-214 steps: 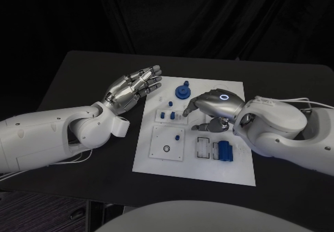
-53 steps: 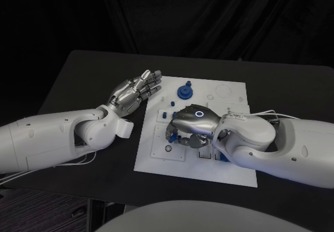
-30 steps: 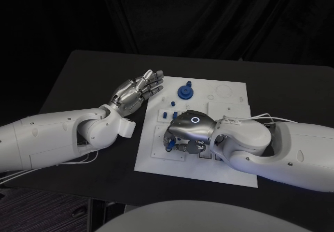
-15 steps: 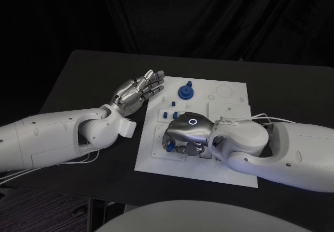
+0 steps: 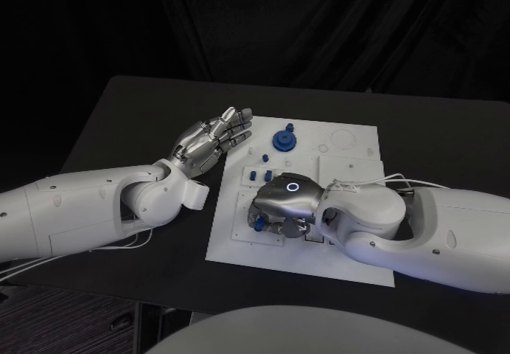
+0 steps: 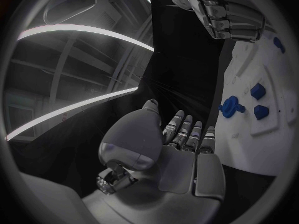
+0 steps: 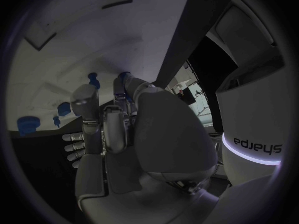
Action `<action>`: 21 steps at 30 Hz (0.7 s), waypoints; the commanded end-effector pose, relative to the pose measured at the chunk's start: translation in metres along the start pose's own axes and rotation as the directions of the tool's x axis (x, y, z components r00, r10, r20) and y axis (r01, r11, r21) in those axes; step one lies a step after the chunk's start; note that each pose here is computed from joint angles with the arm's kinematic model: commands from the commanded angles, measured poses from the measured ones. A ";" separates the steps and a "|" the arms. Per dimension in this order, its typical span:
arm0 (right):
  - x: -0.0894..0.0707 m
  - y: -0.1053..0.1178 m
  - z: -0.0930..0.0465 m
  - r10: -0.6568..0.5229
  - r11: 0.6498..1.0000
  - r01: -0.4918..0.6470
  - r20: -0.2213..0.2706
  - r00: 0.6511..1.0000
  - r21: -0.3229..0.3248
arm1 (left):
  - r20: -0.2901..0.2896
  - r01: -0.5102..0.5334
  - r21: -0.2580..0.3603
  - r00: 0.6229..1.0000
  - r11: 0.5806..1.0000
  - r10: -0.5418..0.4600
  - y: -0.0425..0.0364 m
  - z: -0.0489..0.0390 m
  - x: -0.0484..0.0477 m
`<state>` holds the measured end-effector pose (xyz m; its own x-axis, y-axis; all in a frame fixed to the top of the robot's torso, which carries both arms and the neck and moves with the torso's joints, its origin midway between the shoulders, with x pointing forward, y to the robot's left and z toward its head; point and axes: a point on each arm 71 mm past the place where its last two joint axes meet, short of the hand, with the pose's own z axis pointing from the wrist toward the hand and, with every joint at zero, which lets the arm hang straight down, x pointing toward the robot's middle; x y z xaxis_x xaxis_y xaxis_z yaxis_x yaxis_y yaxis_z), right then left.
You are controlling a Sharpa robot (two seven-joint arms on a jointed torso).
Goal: Assemble the parts on the task board
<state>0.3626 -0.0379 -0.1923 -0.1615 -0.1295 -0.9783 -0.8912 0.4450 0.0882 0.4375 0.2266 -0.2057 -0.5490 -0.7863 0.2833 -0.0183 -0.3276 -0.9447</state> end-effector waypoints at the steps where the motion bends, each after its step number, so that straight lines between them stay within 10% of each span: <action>1: 0.004 0.000 0.001 -0.005 1.000 0.005 -0.028 1.000 0.028 | -0.015 0.014 0.081 1.000 0.997 -0.013 -0.0049 0.0001 0.0018; 21: 0.008 0.000 -0.001 0.005 0.999 -0.004 -0.030 1.000 0.033 | -0.019 0.020 0.066 1.000 0.998 -0.019 -0.0022 0.0000 0.0017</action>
<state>0.3610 -0.0373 -0.1957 -0.1715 -0.1298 -0.9766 -0.8853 0.4553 0.0950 0.4377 0.2261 -0.2074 -0.5523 -0.7824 0.2877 -0.0233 -0.3305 -0.9435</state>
